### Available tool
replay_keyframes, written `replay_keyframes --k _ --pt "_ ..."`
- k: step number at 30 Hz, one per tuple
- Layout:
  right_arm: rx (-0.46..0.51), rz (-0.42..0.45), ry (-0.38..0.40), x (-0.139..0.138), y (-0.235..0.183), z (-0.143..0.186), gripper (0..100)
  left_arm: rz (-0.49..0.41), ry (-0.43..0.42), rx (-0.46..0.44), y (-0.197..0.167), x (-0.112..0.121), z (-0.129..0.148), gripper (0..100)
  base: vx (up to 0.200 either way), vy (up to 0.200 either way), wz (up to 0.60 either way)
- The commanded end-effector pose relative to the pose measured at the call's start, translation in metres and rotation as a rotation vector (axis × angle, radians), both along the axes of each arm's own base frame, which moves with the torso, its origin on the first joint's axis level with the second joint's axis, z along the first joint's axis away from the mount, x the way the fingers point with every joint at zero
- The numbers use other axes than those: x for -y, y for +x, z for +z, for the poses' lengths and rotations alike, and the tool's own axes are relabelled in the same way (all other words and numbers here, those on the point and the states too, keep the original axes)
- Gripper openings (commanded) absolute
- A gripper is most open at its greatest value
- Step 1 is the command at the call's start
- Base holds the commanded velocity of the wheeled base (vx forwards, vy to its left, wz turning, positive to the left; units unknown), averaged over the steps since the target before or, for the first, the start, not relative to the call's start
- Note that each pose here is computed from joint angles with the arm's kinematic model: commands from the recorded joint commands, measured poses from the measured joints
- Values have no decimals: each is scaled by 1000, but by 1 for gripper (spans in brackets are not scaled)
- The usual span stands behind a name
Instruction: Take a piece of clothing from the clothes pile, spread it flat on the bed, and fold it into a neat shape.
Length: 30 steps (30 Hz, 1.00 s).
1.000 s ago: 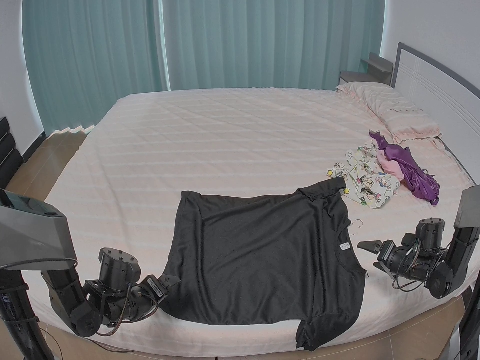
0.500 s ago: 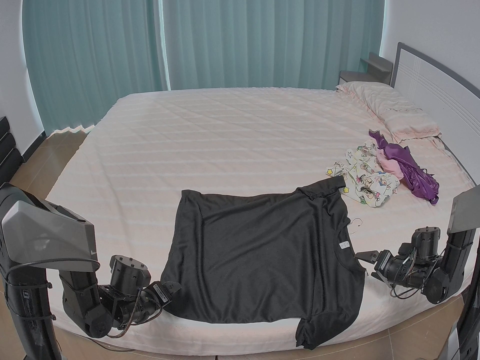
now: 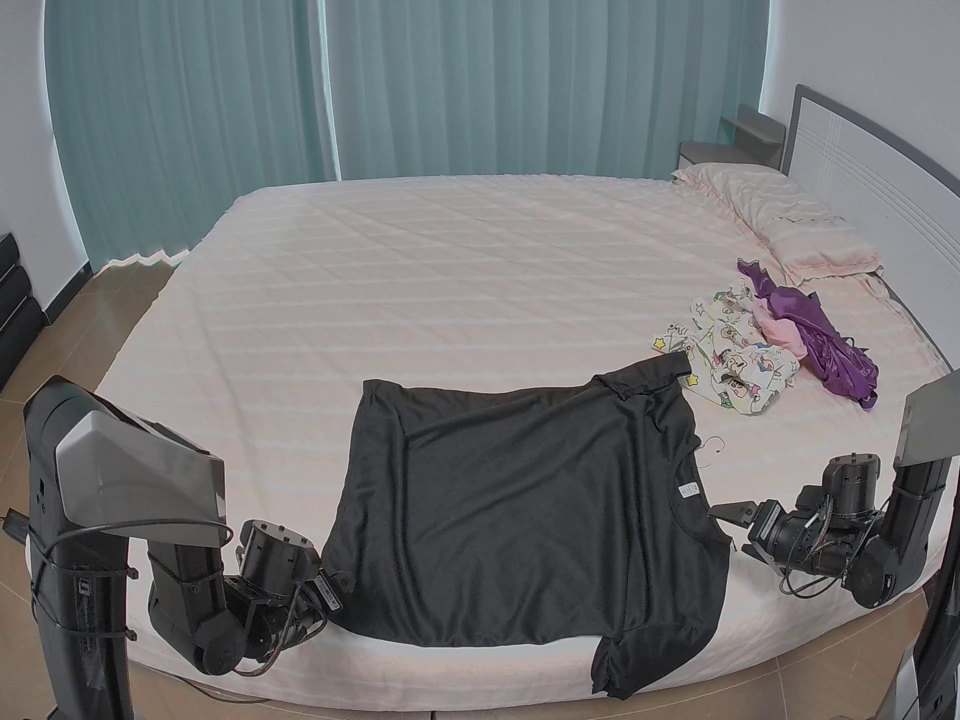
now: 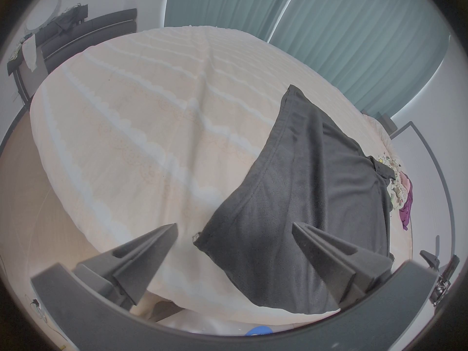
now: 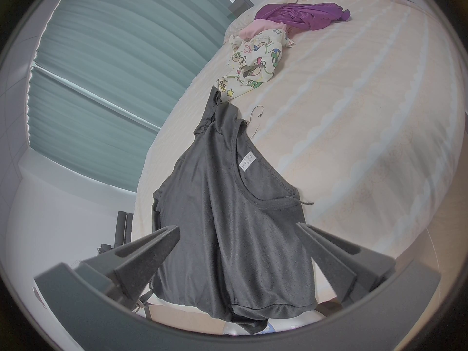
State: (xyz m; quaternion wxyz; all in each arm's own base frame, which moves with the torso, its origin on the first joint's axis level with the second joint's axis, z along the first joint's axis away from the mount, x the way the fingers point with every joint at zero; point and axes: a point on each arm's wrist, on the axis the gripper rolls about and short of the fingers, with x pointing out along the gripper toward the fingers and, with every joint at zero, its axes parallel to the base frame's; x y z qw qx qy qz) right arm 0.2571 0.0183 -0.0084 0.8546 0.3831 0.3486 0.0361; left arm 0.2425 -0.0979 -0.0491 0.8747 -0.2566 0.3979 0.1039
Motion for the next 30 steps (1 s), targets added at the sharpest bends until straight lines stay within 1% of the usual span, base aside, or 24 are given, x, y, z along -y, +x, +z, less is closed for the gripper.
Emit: replay_keyframes --k 1,10,11,12,13,21,23,30 --pt "0 1 0 0 0 0 100 1 7 -14 0 0 -5 0 0 0 0" --pt "-6 6 -5 -1 -2 -1 100 -11 47 -80 -20 -8 -4 0 0 0 0" --pt "-5 7 -6 -1 -2 -1 100 -47 86 -108 -28 -11 -3 0 0 0 0" --pt "-5 7 -6 -1 -2 -1 100 -47 86 -108 -28 -11 -3 0 0 0 0" --pt "-5 5 -5 0 -2 -1 100 -78 123 -142 -36 -15 -4 0 0 0 0" --pt "-11 0 -7 2 -3 -2 100 -107 178 -237 -51 -21 -7 0 0 0 0" --pt "-12 -1 -8 2 -3 -1 100 -109 181 -242 -51 -22 -7 0 0 0 0" --pt "-19 2 -4 2 -3 -3 100 -110 159 -215 -49 -20 -4 0 0 0 0"
